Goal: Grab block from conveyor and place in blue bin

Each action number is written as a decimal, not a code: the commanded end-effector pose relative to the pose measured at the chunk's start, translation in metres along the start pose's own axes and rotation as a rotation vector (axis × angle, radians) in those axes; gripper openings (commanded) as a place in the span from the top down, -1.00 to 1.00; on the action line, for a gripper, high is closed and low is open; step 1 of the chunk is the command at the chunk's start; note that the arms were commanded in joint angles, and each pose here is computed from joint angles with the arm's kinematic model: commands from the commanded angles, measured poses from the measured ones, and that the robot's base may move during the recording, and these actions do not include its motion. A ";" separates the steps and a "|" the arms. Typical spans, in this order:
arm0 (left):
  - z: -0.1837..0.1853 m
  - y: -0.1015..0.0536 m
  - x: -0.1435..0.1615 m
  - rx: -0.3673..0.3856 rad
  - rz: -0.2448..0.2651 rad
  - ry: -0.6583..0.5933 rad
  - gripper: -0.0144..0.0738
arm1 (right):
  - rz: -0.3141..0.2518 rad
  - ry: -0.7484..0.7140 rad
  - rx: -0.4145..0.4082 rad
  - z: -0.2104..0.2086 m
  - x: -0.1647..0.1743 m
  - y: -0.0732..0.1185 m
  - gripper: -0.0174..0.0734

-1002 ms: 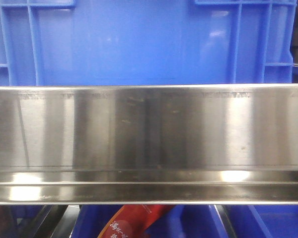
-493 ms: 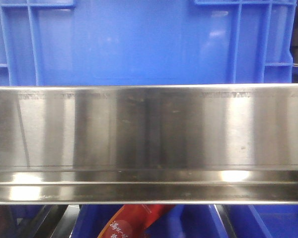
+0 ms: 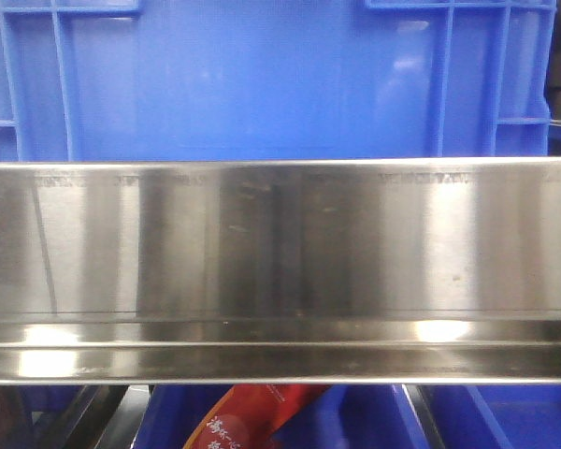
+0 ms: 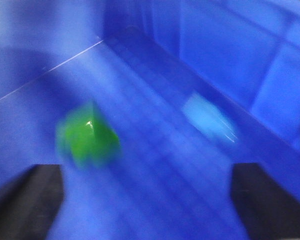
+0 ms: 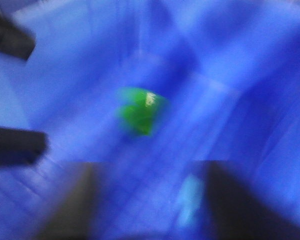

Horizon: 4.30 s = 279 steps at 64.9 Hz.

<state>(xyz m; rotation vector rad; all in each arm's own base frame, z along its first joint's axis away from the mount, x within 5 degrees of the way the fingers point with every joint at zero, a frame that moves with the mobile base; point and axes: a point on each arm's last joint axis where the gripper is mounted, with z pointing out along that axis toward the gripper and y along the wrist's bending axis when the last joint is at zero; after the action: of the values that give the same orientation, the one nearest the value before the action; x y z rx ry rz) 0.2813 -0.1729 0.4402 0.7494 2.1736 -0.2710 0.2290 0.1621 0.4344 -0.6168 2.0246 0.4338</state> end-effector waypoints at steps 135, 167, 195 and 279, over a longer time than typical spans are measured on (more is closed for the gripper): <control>-0.104 -0.024 0.237 -0.086 -0.096 -0.679 0.92 | -0.061 -0.431 0.036 -0.117 0.186 -0.005 0.97; -0.093 -0.010 0.322 -0.513 -0.245 -0.697 0.92 | -0.061 -0.433 0.036 -0.117 0.186 -0.005 0.97; -0.067 -0.006 0.359 -0.649 -0.271 -0.753 0.92 | -0.061 -0.436 0.036 -0.117 0.186 -0.005 0.97; -0.066 -0.006 0.359 -0.647 -0.273 -0.745 0.92 | 0.068 -0.522 0.341 -0.126 0.219 -0.027 0.97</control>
<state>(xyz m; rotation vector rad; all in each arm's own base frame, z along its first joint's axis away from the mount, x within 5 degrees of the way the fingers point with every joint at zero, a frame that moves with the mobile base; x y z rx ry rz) 0.0569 0.0022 0.2099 -0.0305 1.5156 0.0326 0.0678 0.0253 0.3152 -0.2714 1.6015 0.2882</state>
